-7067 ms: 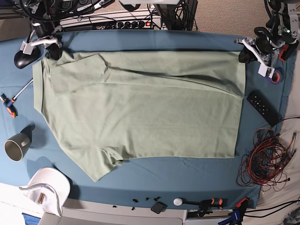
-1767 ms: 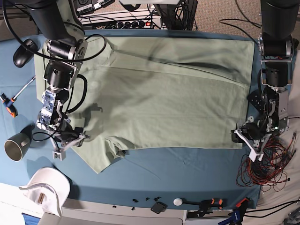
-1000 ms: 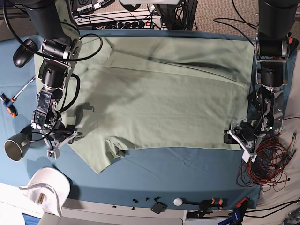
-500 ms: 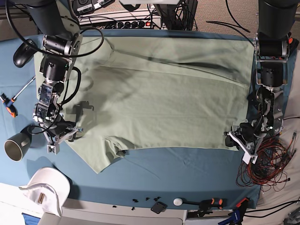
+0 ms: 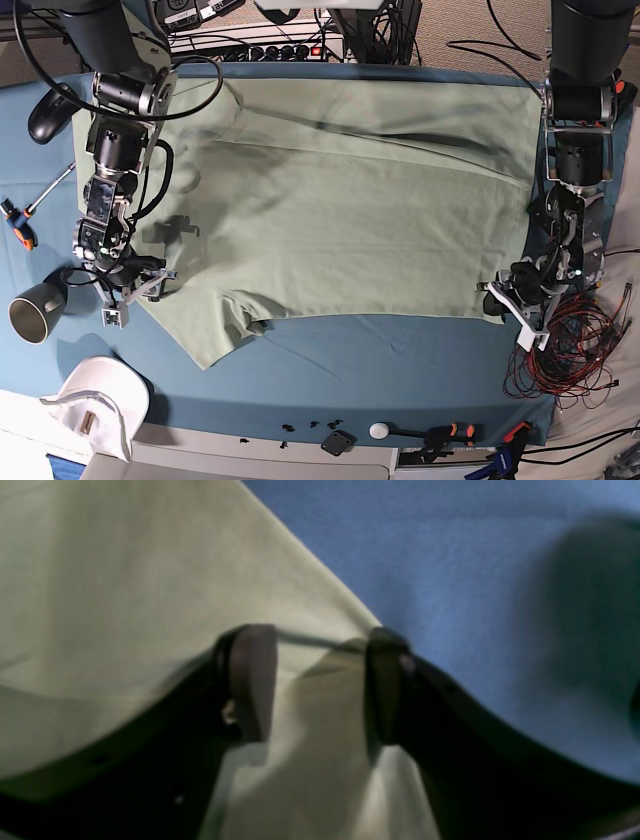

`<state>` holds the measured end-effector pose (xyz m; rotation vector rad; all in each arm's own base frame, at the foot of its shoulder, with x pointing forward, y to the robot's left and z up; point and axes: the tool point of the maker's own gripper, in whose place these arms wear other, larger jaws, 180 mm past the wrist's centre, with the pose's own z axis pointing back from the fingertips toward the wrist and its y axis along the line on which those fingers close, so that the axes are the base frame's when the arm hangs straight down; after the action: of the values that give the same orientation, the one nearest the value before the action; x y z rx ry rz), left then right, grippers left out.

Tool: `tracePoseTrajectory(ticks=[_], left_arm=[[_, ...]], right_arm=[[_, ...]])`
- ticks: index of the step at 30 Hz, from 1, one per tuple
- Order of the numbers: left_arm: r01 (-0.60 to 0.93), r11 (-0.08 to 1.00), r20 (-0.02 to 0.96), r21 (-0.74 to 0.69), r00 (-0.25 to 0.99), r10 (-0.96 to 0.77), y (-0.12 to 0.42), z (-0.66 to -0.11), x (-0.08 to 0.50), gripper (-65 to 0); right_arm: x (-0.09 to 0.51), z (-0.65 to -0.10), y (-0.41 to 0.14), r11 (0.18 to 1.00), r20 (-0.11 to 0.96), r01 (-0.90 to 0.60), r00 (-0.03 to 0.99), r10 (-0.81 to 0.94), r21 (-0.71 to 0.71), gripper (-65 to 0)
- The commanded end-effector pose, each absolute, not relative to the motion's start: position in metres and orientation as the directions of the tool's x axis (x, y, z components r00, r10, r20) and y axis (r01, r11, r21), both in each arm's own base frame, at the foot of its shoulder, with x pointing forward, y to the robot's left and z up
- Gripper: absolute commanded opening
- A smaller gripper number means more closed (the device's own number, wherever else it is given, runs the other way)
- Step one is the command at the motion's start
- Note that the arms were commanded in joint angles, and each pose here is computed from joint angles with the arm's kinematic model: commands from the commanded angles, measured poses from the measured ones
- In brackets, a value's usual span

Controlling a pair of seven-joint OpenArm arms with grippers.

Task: Fold the T-shirt properly
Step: 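Grasp the hem corners with both grippers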

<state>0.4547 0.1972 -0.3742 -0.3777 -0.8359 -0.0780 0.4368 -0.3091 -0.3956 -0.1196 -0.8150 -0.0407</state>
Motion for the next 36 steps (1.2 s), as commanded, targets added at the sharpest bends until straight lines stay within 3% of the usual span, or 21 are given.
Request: tracePoseTrajectory(ticks=[1, 10, 24, 28, 36], left_arm=[[0.234, 0.929, 0.787, -0.286, 0.611, 0.088, 0.203, -0.347, 0.471, -65.0], [0.235, 0.930, 0.786, -0.282, 0.612, 0.083, 0.205, -0.347, 0.470, -65.0], [0.234, 0.932, 0.780, -0.277, 0.622, 0.076, 0.206, -0.350, 0.469, -65.0], [0.233, 0.933, 0.780, -0.275, 0.621, 0.075, 0.208, -0.349, 0.468, -65.0], [0.246, 0.929, 0.784, -0.275, 0.617, 0.069, 0.206, -0.349, 0.468, -65.0]], right_arm=[[0.427, -0.394, -0.334, 0.982, 0.685, 0.113, 0.728, 0.023, -0.153, -33.0], [0.423, -0.373, -0.373, 0.975, 0.718, 0.171, 0.696, -0.017, -0.143, -33.0], [0.424, -0.365, -0.385, 0.967, 0.747, 0.217, 0.663, -0.046, -0.133, -33.0], [0.419, -0.365, -0.388, 0.965, 0.758, 0.258, 0.637, -0.143, -0.035, -33.0], [0.416, -0.376, -0.353, 0.973, 0.744, 0.173, 0.629, -0.227, 0.151, -33.0]])
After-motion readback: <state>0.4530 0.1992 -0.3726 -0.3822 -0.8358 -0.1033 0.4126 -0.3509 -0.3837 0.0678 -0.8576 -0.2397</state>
